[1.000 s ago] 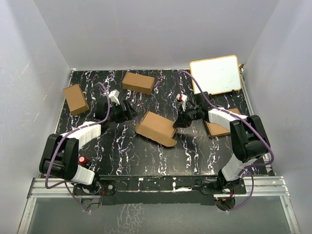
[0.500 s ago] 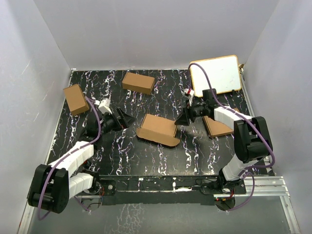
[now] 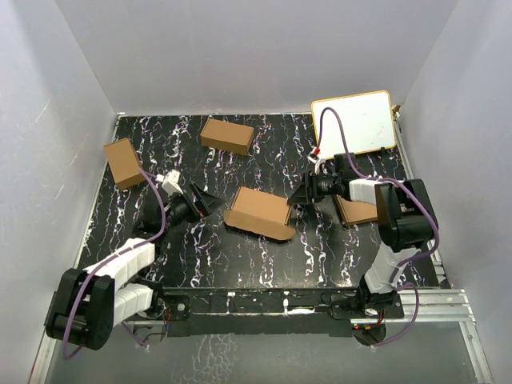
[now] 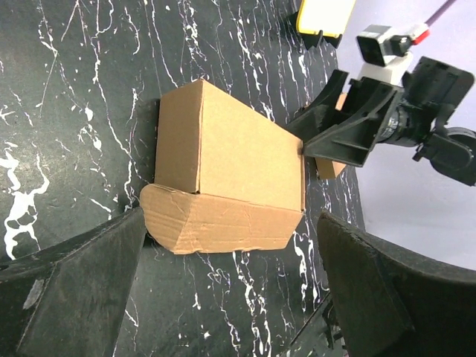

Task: Fold the paper box

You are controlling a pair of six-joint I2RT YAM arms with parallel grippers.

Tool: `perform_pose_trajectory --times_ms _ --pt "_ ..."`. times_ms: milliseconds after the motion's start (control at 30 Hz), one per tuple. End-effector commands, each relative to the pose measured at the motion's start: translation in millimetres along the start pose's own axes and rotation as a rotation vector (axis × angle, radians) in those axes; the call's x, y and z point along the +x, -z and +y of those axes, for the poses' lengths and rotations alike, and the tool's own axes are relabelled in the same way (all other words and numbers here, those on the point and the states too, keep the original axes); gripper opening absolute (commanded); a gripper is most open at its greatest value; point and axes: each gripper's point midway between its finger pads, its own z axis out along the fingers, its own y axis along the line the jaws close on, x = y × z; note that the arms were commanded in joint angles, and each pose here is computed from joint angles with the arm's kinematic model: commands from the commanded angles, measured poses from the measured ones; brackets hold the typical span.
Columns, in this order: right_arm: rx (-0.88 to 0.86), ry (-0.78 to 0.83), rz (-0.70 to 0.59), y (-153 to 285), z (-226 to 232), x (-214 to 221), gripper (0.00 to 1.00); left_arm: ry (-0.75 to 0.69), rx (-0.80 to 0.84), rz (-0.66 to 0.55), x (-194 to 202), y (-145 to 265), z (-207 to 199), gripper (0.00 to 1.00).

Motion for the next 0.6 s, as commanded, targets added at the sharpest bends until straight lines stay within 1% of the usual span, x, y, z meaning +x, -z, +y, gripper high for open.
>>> perform_pose_trajectory --times_ms 0,200,333,433,567 --pt "-0.046 -0.083 0.001 -6.7 1.4 1.7 0.58 0.028 0.025 -0.017 -4.1 -0.6 -4.7 0.97" --pt "-0.044 -0.152 0.026 -9.8 -3.1 10.4 0.54 0.043 0.037 -0.016 -1.7 -0.8 -4.7 0.97" --pt "-0.044 -0.207 0.023 -6.9 -10.3 13.2 0.47 0.042 0.036 0.021 6.0 -4.1 -0.1 0.97" --pt "-0.052 -0.252 0.024 -2.8 -18.9 17.3 0.37 0.049 0.036 0.041 9.8 -8.0 3.6 0.97" --pt "-0.053 -0.268 0.034 -0.1 -26.1 20.4 0.35 0.099 0.047 0.065 11.2 -16.9 3.9 0.97"
